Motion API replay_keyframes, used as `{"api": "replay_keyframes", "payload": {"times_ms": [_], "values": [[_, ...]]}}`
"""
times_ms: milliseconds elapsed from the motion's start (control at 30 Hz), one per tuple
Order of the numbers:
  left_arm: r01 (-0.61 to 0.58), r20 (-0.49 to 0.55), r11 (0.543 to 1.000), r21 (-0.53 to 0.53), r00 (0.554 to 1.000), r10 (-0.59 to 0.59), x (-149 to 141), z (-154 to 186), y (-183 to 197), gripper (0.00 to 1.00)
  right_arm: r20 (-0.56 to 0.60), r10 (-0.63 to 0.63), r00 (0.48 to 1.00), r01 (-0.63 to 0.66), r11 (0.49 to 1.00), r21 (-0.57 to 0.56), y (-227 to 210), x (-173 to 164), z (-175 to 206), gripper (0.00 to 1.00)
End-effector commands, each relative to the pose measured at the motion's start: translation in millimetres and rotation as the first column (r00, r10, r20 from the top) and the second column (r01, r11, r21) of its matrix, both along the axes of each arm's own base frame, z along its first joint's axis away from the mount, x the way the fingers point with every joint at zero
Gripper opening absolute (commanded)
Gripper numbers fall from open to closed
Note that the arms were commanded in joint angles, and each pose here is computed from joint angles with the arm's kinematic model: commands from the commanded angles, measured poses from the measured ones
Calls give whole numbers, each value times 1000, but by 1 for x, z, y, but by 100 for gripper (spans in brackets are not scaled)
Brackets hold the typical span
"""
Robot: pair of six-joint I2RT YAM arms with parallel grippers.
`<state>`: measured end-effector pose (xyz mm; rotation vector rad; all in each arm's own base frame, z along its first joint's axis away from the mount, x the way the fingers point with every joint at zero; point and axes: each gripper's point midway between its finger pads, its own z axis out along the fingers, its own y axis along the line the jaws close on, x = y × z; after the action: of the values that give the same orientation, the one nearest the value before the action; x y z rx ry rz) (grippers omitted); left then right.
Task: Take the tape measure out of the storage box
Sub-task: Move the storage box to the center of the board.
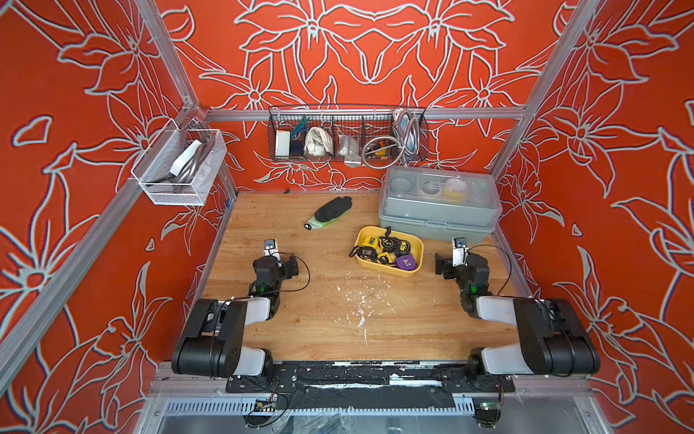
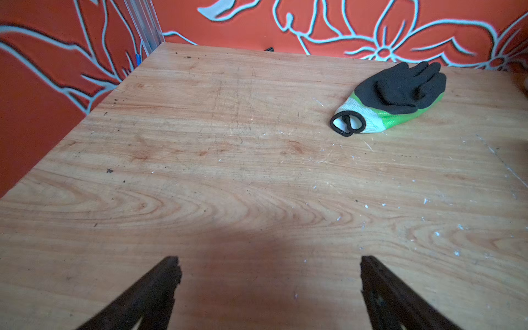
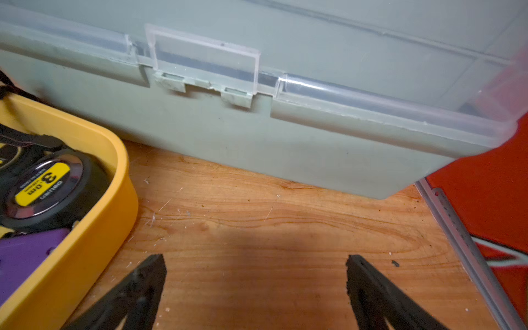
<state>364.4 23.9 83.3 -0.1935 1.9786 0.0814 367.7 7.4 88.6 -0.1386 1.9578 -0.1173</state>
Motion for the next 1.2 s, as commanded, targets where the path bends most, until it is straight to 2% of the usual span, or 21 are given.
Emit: {"api": "replay_keyframes", "payload": {"times_ms": [0, 900, 1000, 1067, 1167], "values": [[7, 13, 1000, 9, 1000, -7, 0, 2, 0, 100, 21, 3, 1000, -3, 1000, -3, -1, 2, 5, 100], [17, 8, 1000, -5, 1000, -17, 1, 1, -1, 100, 5, 9, 1000, -9, 999, 45, -6, 5, 5, 100], [-37, 6, 999, 0, 999, 37, 4, 14, 8, 100, 12, -34, 999, 33, 998, 50, -13, 8, 11, 100], [-87, -43, 996, 7, 995, 87, 8, 31, 16, 100, -31, -98, 995, 99, 994, 45, -24, 9, 22, 100], [-77, -119, 997, -7, 990, 76, 14, 60, 13, 100, -63, -86, 994, 90, 995, 53, -21, 11, 41, 100]]}}
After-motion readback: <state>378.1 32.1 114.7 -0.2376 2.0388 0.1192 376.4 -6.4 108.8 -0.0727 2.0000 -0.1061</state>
